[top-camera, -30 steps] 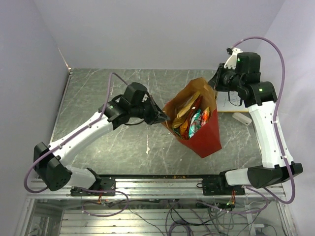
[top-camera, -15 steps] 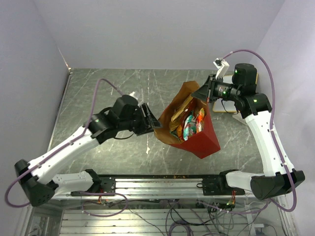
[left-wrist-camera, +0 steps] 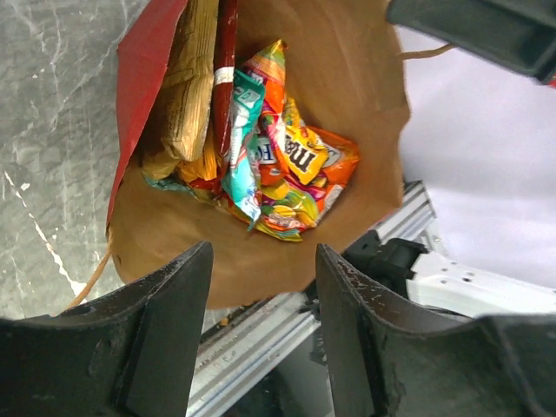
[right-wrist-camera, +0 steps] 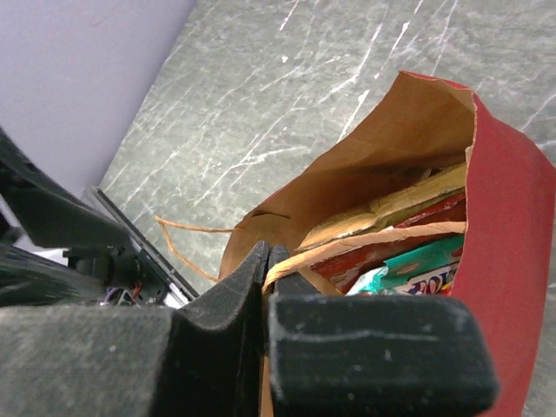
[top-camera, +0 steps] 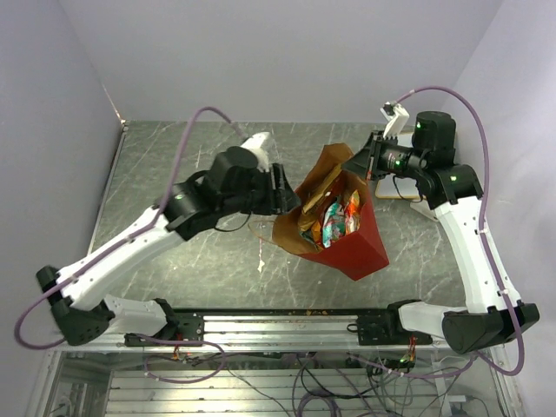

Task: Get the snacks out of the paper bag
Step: Adjust the paper bag at the center of the board, then take out the snack from the paper bag.

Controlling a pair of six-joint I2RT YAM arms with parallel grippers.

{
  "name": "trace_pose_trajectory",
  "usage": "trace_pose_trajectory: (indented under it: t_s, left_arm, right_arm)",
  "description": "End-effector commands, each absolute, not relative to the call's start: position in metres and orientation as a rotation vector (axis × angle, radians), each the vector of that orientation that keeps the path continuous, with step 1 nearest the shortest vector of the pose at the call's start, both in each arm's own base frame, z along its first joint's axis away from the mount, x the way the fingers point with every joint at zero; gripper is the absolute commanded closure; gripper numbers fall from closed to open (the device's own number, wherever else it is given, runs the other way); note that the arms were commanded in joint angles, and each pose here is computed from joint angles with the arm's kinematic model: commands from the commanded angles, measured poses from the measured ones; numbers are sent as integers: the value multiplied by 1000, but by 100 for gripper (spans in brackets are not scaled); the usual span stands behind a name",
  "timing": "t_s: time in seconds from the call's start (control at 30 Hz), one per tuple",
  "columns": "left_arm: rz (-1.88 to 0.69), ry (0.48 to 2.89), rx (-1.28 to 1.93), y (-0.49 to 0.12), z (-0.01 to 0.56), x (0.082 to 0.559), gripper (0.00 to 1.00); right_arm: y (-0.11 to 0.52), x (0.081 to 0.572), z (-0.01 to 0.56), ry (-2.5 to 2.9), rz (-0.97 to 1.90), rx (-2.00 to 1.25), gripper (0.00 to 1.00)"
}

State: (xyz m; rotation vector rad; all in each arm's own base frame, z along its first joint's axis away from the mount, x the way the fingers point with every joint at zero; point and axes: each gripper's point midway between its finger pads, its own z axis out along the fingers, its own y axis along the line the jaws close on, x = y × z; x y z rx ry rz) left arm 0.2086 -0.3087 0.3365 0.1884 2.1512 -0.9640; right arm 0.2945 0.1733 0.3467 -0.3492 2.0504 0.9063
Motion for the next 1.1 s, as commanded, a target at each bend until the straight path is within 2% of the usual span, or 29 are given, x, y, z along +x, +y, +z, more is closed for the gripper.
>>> trace_pose_trajectory:
  t_s: [0.0,0.13,0.27,0.33,0.5,0.8,0.93,1.07]
  left_arm:
    - [-895,2114,273,-334,328,226,38]
    - [-831,2094,415,-358,301,222,43]
    - [-719,2090,504,-363,277,223,57]
    - [-687,2065,542,-365,266,221,61]
    - [-626,2023,628,-368,231,217,55]
    - [-538,2004,664,-390,197,239,54]
    - [-441,2043,619,-384,183,249,58]
    - [-419,2037,569,-378,183,253,56]
  right_arm:
    - [166,291,356,2029,862,-304,100]
    - [173,287,358,1984,938,-266,100]
    - [175,285,358,1971,982,-216,100]
    - [175,286,355,1975,981,-204,100]
    - [166,290,361,1942,915,-164,100]
    - [163,287,372,1932,917,-121,100]
    - [161,281,377,1929,906,-130,100]
    - [162,281,378,1931,910,-146,100]
